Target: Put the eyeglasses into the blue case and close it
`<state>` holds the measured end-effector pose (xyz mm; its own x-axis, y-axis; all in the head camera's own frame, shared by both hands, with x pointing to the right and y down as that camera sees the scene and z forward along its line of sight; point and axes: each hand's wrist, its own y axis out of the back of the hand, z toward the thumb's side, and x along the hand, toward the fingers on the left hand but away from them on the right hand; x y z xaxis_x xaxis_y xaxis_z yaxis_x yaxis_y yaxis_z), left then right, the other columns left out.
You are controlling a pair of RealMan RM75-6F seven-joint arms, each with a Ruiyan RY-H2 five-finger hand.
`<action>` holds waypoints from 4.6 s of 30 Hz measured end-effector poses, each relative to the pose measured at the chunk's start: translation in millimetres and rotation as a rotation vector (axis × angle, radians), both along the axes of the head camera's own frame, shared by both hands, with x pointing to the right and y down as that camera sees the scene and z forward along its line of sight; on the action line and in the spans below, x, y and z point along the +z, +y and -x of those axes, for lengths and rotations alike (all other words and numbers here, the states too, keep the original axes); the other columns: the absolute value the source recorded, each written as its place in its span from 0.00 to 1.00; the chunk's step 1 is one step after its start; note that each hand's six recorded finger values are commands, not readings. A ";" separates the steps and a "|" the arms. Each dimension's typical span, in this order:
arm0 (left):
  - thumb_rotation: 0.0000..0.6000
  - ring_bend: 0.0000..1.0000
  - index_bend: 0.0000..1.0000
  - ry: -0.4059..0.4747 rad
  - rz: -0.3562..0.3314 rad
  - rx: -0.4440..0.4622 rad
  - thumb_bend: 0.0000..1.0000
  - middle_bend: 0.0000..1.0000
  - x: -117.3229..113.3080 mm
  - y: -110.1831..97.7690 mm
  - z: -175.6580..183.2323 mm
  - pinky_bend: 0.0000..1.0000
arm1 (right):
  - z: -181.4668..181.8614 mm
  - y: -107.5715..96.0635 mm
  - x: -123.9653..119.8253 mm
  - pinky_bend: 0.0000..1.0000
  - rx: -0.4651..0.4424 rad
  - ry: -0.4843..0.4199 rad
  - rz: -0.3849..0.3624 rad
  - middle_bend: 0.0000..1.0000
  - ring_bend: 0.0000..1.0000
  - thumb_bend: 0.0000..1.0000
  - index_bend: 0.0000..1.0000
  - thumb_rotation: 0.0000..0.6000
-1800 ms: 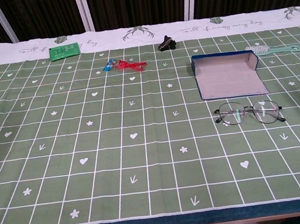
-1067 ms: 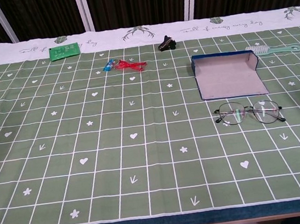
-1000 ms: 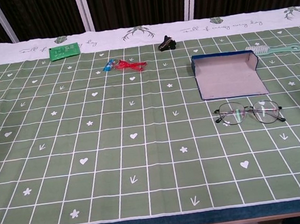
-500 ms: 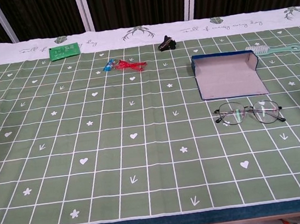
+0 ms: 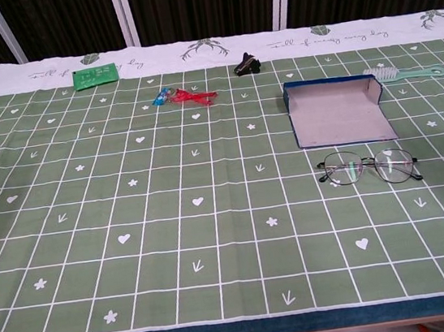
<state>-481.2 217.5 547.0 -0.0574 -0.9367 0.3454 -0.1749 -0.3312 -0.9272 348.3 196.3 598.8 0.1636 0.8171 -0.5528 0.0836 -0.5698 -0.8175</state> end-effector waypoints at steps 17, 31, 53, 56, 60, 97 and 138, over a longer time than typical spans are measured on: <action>1.00 0.00 0.09 -0.003 0.006 -0.027 0.32 0.00 0.3 0.0 2.9 0.00 | 79.9 -44.4 48.5 0.21 -0.034 0.027 0.151 0.07 0.10 0.30 0.36 1.00; 1.00 0.00 0.09 -0.006 0.019 -0.033 0.32 0.00 2.3 -0.5 3.7 0.00 | 111.4 -50.2 84.2 0.21 -0.016 0.060 0.187 0.08 0.10 0.37 0.40 1.00; 1.00 0.00 0.09 -0.008 0.023 -0.040 0.32 0.00 2.4 -0.4 4.5 0.00 | 112.9 -41.5 99.0 0.21 -0.003 0.074 0.200 0.08 0.10 0.37 0.47 1.00; 1.00 0.00 0.09 -0.006 0.023 -0.042 0.32 0.00 2.2 -0.8 4.6 0.00 | 113.5 -41.1 100.7 0.21 0.000 0.073 0.202 0.08 0.10 0.38 0.48 1.00; 1.00 0.00 0.09 -0.005 0.023 -0.044 0.32 0.00 2.1 -0.8 5.0 0.00 | 113.8 -39.6 103.4 0.21 0.000 0.074 0.208 0.08 0.10 0.40 0.49 1.00; 1.00 0.00 0.09 -0.008 0.025 -0.048 0.32 0.00 2.3 -1.3 6.1 0.00 | 115.1 -39.8 115.2 0.21 0.008 0.079 0.228 0.09 0.11 0.44 0.57 1.00; 1.00 0.00 0.09 -0.007 0.030 -0.050 0.32 0.00 3.0 -0.9 5.5 0.00 | 118.9 -44.3 111.8 0.21 0.007 0.082 0.228 0.09 0.10 0.48 0.60 1.00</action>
